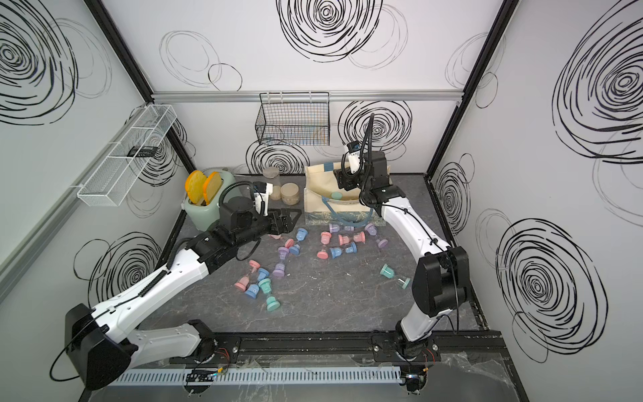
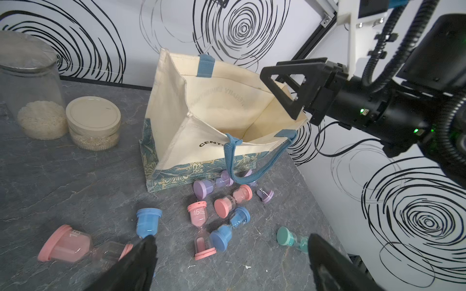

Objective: Put the hourglass into the canvas bag
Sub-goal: Place the hourglass in the canvas bag.

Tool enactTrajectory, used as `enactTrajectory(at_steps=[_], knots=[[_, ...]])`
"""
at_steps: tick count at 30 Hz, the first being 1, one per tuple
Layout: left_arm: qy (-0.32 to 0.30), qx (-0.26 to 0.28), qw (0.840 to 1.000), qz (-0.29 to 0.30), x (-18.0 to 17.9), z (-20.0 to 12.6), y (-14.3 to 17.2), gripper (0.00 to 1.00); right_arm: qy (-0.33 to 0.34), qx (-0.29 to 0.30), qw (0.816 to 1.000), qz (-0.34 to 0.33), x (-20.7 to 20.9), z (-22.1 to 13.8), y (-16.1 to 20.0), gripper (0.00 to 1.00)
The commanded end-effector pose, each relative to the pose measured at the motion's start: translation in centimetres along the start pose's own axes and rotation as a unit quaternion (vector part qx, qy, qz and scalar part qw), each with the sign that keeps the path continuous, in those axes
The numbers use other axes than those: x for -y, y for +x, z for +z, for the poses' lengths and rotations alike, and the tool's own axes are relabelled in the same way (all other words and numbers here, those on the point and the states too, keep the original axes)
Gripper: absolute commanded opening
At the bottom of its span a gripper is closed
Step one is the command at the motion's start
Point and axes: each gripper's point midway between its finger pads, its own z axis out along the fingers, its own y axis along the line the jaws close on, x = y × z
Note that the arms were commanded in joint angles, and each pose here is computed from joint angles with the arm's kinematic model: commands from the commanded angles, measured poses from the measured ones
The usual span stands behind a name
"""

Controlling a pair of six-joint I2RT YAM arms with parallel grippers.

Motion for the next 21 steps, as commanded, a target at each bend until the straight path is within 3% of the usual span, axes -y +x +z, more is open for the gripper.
enactTrajectory(at_steps=[1, 12, 21], knots=[[-0.002, 0.014, 1.000, 0.004, -0.4, -1.3, -0.4, 0.96, -0.017, -0.004, 1.000, 0.019, -2.5, -1.7, -0.5, 0.81], [-0.066, 0.008, 0.998, 0.000, -4.1, -6.1, 1.2, 0.96, -0.082, -0.055, 0.994, 0.054, -11.7, -5.2, 5.7, 0.86], [-0.111, -0.011, 0.994, -0.017, -6.7, -8.8, 3.9, 0.96, -0.136, -0.108, 0.984, 0.046, -19.3, -7.6, 13.2, 0.87]])
